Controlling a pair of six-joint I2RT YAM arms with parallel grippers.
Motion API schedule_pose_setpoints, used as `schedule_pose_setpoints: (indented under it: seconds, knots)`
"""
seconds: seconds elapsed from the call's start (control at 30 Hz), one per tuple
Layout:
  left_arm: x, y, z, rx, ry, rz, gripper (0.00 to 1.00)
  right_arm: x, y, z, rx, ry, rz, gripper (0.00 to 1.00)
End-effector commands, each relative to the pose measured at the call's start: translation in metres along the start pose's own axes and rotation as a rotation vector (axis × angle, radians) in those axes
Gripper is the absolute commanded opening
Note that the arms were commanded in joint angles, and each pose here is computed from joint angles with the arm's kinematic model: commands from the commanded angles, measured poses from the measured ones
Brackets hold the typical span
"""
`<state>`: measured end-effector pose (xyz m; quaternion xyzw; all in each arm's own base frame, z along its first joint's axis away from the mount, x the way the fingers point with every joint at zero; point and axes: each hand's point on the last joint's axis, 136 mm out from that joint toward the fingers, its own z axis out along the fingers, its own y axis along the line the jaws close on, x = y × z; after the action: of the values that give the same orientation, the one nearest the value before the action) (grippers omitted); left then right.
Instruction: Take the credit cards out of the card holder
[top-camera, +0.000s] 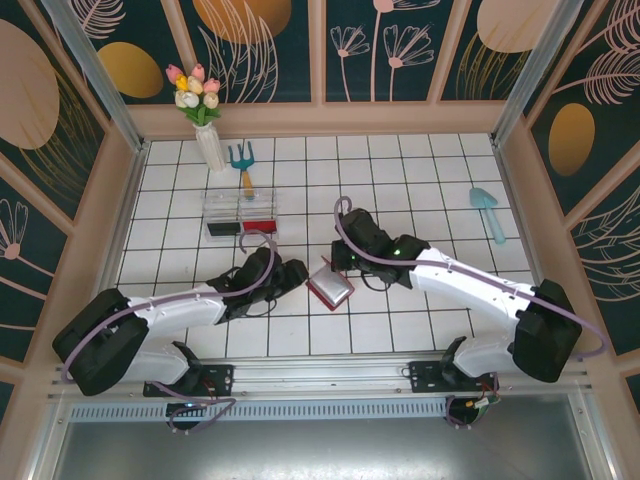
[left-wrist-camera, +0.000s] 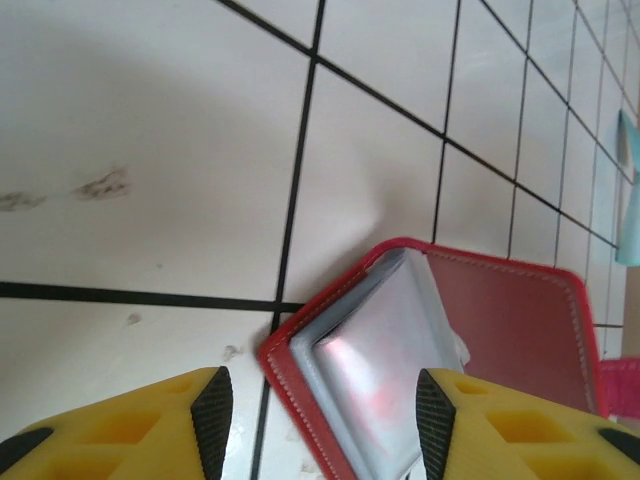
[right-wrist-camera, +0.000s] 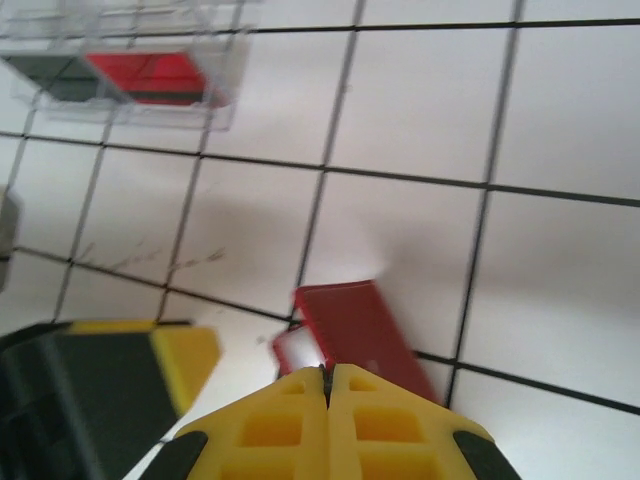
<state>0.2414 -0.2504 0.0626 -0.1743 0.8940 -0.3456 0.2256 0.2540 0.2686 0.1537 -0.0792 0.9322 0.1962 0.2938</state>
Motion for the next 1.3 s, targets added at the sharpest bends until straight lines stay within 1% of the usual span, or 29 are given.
schedule_pose_setpoints:
  seconds: [0.0, 0.17, 0.27, 0.4, 0.43, 0.47, 0.53, 0.57, 0.63, 0.67, 0.73, 0.77, 0.9, 0.93, 1.0, 1.07, 1.13, 1.17, 1.2, 1.27]
  knots:
    - [0.005, 0.005, -0.001, -0.012, 0.021, 0.018, 0.54, 0.002, -0.051, 0.007, 0.13, -0.014, 0.058, 0.0]
    - [0.011, -0.002, 0.009, 0.002, 0.068, 0.025, 0.52, 0.009, -0.135, 0.011, 0.31, -0.031, 0.164, 0.0]
    - [0.013, -0.012, 0.014, 0.018, 0.084, 0.042, 0.49, 0.026, -0.171, 0.014, 0.375, 0.008, 0.232, 0.0]
    - [0.017, -0.023, 0.023, 0.027, 0.115, 0.071, 0.44, 0.048, -0.186, 0.021, 0.41, 0.062, 0.248, 0.0]
    - [0.018, -0.026, 0.026, 0.03, 0.118, 0.075, 0.44, 0.049, -0.185, 0.023, 0.402, 0.07, 0.247, 0.01]
    - [0.019, -0.029, 0.028, 0.031, 0.124, 0.079, 0.44, 0.05, -0.183, 0.024, 0.392, 0.077, 0.247, 0.05]
    - [0.021, -0.032, 0.032, 0.035, 0.134, 0.083, 0.42, 0.046, -0.181, 0.021, 0.393, 0.072, 0.25, 0.24]
    - [0.022, -0.035, 0.034, 0.042, 0.137, 0.086, 0.41, 0.041, -0.179, 0.017, 0.398, 0.057, 0.248, 0.3]
    - [0.022, -0.038, 0.036, 0.048, 0.141, 0.093, 0.39, 0.027, -0.174, 0.006, 0.404, 0.019, 0.236, 0.32]
    - [0.022, -0.04, 0.037, 0.051, 0.142, 0.097, 0.37, 0.02, -0.171, 0.0, 0.412, 0.002, 0.231, 0.34]
    - [0.022, -0.044, 0.039, 0.057, 0.146, 0.105, 0.36, 0.004, -0.165, -0.013, 0.428, -0.035, 0.214, 0.38]
    - [0.022, -0.046, 0.04, 0.061, 0.148, 0.107, 0.36, -0.001, -0.155, -0.018, 0.422, -0.045, 0.185, 0.4]
    - [0.023, -0.056, 0.047, 0.083, 0.159, 0.12, 0.36, -0.019, -0.118, -0.027, 0.377, -0.056, 0.116, 0.4]
    - [0.024, -0.06, 0.049, 0.093, 0.164, 0.127, 0.34, -0.021, -0.11, -0.027, 0.364, -0.054, 0.103, 0.4]
    - [0.025, -0.072, 0.055, 0.115, 0.177, 0.15, 0.32, -0.025, -0.093, -0.023, 0.316, -0.044, 0.089, 0.36]
    - [0.026, -0.082, 0.061, 0.126, 0.192, 0.168, 0.32, -0.024, -0.078, -0.014, 0.244, -0.011, 0.088, 0.35]
    - [0.027, -0.09, 0.066, 0.135, 0.198, 0.177, 0.31, -0.02, -0.068, -0.004, 0.191, 0.02, 0.098, 0.29]
    - [0.027, -0.094, 0.066, 0.143, 0.199, 0.179, 0.26, -0.016, -0.063, 0.002, 0.158, 0.04, 0.096, 0.27]
    - [0.03, -0.083, 0.074, 0.106, 0.21, 0.171, 0.25, -0.012, -0.059, 0.008, 0.128, 0.058, 0.099, 0.24]
    - [0.031, -0.076, 0.076, 0.08, 0.211, 0.166, 0.25, 0.003, -0.059, 0.023, 0.103, 0.116, 0.115, 0.17]
